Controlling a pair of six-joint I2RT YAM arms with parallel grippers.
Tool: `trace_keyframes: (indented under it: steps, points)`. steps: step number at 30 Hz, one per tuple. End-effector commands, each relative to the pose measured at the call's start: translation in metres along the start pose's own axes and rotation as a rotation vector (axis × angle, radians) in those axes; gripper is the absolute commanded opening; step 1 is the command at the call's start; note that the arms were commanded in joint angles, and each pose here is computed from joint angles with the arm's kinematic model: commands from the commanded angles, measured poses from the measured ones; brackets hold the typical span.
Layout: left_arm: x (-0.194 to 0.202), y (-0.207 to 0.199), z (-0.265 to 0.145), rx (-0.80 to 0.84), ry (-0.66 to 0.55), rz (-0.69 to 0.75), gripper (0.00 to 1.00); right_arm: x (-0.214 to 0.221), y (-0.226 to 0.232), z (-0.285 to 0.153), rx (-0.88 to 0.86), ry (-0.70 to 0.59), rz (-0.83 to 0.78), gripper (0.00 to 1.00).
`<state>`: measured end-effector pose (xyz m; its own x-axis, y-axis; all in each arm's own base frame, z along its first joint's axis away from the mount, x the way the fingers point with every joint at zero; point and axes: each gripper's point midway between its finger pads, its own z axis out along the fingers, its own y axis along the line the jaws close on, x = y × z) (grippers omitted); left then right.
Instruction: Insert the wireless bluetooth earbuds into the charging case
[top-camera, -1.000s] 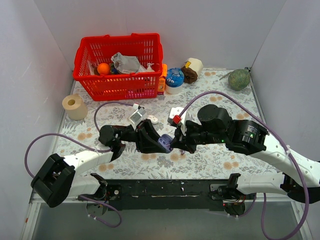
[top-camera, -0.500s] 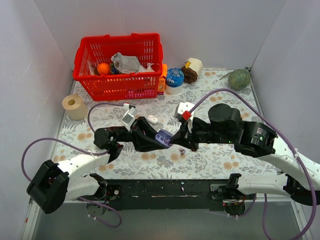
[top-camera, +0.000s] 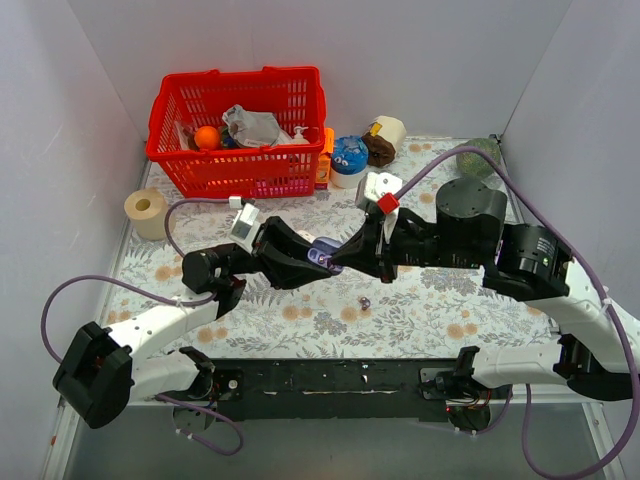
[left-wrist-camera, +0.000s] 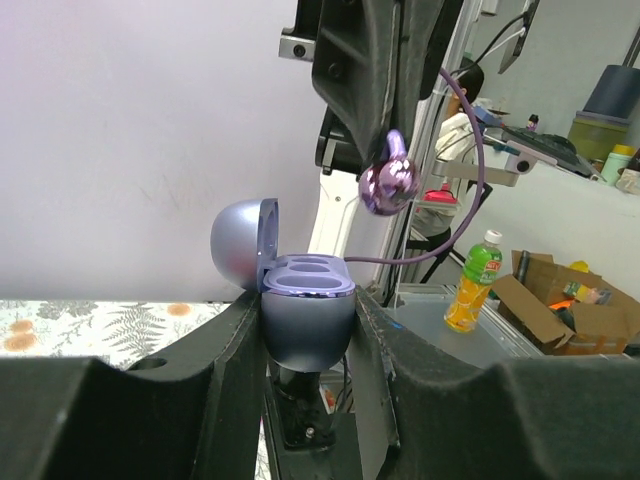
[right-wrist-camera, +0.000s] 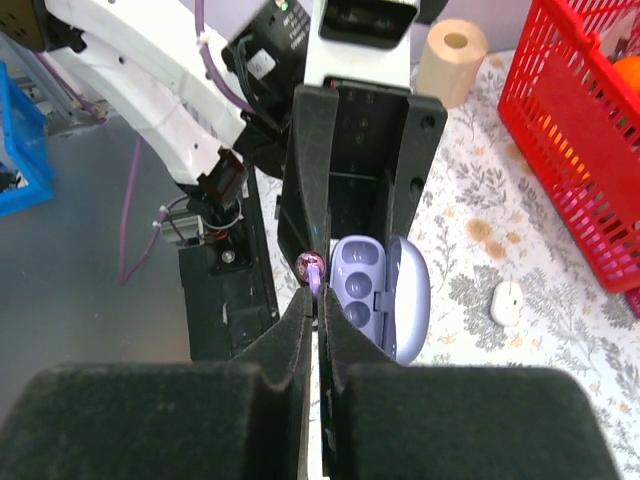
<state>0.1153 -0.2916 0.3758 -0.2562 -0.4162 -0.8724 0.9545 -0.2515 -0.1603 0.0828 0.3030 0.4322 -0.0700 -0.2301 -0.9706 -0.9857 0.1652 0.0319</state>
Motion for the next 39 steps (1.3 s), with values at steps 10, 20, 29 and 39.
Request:
trace_keyframes:
  steps: [10, 20, 29, 39]
  points:
    - [-0.061, -0.034, 0.015, 0.126, -0.156, 0.268, 0.0, -0.038, -0.002, -0.013, 0.0, -0.047, -0.152, 0.01]
    - [-0.073, -0.041, 0.017, 0.131, -0.177, 0.305, 0.0, -0.029, -0.01, -0.013, 0.043, -0.041, -0.155, 0.01]
    - [-0.075, -0.041, 0.017, 0.124, -0.183, 0.316, 0.0, -0.024, -0.014, -0.013, 0.066, -0.036, -0.156, 0.01]
    - [-0.08, -0.042, 0.019, 0.126, -0.193, 0.321, 0.0, -0.017, -0.015, -0.013, 0.074, -0.025, -0.15, 0.01]
